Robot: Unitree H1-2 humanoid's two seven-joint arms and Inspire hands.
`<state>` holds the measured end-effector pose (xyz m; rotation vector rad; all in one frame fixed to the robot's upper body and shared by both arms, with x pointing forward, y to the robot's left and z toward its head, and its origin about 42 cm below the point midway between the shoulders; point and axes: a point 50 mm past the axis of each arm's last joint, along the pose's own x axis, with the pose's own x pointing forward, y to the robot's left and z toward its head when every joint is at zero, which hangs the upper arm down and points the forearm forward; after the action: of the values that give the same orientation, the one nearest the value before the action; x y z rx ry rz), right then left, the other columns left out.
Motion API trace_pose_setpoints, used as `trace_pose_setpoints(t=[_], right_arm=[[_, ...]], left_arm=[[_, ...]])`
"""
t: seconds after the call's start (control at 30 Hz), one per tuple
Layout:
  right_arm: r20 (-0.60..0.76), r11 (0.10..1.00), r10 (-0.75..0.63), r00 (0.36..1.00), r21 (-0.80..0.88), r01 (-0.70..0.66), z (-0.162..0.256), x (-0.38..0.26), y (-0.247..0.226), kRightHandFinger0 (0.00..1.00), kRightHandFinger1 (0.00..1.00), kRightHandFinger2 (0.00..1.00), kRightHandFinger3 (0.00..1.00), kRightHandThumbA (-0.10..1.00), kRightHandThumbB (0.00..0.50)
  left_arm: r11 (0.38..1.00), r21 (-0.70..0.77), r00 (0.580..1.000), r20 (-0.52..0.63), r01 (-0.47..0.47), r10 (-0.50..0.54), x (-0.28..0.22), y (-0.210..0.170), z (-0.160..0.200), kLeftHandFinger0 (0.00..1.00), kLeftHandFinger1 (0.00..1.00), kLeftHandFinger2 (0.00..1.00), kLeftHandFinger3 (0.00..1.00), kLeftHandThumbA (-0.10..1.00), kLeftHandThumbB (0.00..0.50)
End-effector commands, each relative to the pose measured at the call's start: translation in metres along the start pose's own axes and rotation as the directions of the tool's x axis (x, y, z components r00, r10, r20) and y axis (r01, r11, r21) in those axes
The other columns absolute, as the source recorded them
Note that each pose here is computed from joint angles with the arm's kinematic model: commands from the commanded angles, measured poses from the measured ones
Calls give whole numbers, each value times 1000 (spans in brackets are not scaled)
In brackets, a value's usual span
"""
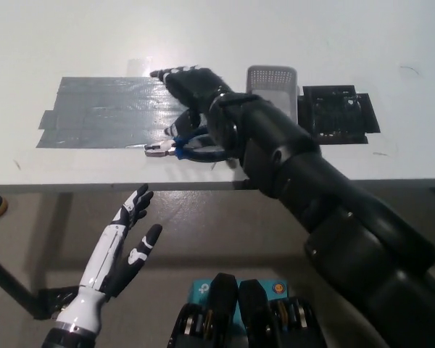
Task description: The robot picks the blue plier placed on top of the container and places it on the grey area of the table
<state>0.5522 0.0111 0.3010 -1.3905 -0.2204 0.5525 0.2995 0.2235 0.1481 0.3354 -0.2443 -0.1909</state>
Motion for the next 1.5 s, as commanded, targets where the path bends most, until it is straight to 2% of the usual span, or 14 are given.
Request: trace_pose_setpoints(t=[0.0,0.13,0.23,0.33,0.47,0.53,0.7,0.9,0.93,1.0,1.1,1.27,1.33,1.47], right_arm=[[43,995,-103,994,1,103,12,0,-56,1000,1000,1000,1000,900,491],[94,980,-199,976,42,195,11,-3,-74,1000,1000,1000,1000,1000,497],[134,958,-281,950,102,269,15,-7,-98,1000,1000,1000,1000,1000,500],[195,908,-391,900,241,342,17,-19,-141,1000,1000,1000,1000,1000,449],[249,808,-541,803,419,414,14,-45,-203,1000,1000,1000,1000,1000,429],[275,742,-637,720,470,477,10,-69,-235,1000,1000,1000,1000,1000,416],[315,649,-745,588,545,530,-2,-137,-266,1000,1000,1000,1000,1000,411],[333,575,-811,481,603,553,-33,-228,-242,1000,1000,1000,1000,1000,360],[329,559,-823,464,618,553,-42,-247,-228,1000,1000,1000,1000,1000,317],[316,531,-840,441,646,548,-54,-275,-206,1000,1000,1000,1000,1000,285],[277,482,-867,415,677,555,-71,-313,-176,1000,1000,1000,1000,1000,300],[169,364,-917,360,721,589,-88,-368,-124,1000,1000,1000,1000,1000,283],[111,294,-933,342,784,547,-90,-382,-101,1000,1000,1000,1000,1000,282],[83,250,-940,332,828,501,-84,-391,-68,1000,1000,1000,1000,1000,254]], left_arm=[[1000,29,999,49,10,-12,3,4,8,1000,1000,1000,1000,850,85],[1000,18,999,39,2,-2,-2,1,8,1000,1000,1000,1000,840,76],[1000,6,999,43,-7,7,-2,0,7,1000,1000,1000,1000,815,67],[1000,-12,999,43,-14,15,0,-1,5,1000,1000,1000,1000,823,74],[999,-27,998,43,-36,38,4,3,5,1000,1000,1000,1000,853,86],[998,-34,997,50,-53,55,10,5,7,1000,1000,1000,1000,838,96],[997,-6,994,77,-81,82,18,10,9,1000,1000,1000,1000,883,119],[996,2,993,74,-94,94,20,10,9,1000,1000,1000,1000,883,121],[996,11,993,79,-92,91,22,11,9,1000,1000,1000,1000,899,129],[996,19,992,92,-88,86,24,11,10,1000,1000,1000,1000,928,131],[996,23,991,104,-82,79,30,11,11,1000,1000,1000,1000,979,136],[997,16,992,105,-75,72,38,10,12,1000,1000,1000,1000,996,138],[997,16,992,102,-73,71,39,8,11,1000,1000,1000,1000,994,139],[997,14,992,100,-74,73,39,4,10,1000,1000,1000,1000,992,136]])
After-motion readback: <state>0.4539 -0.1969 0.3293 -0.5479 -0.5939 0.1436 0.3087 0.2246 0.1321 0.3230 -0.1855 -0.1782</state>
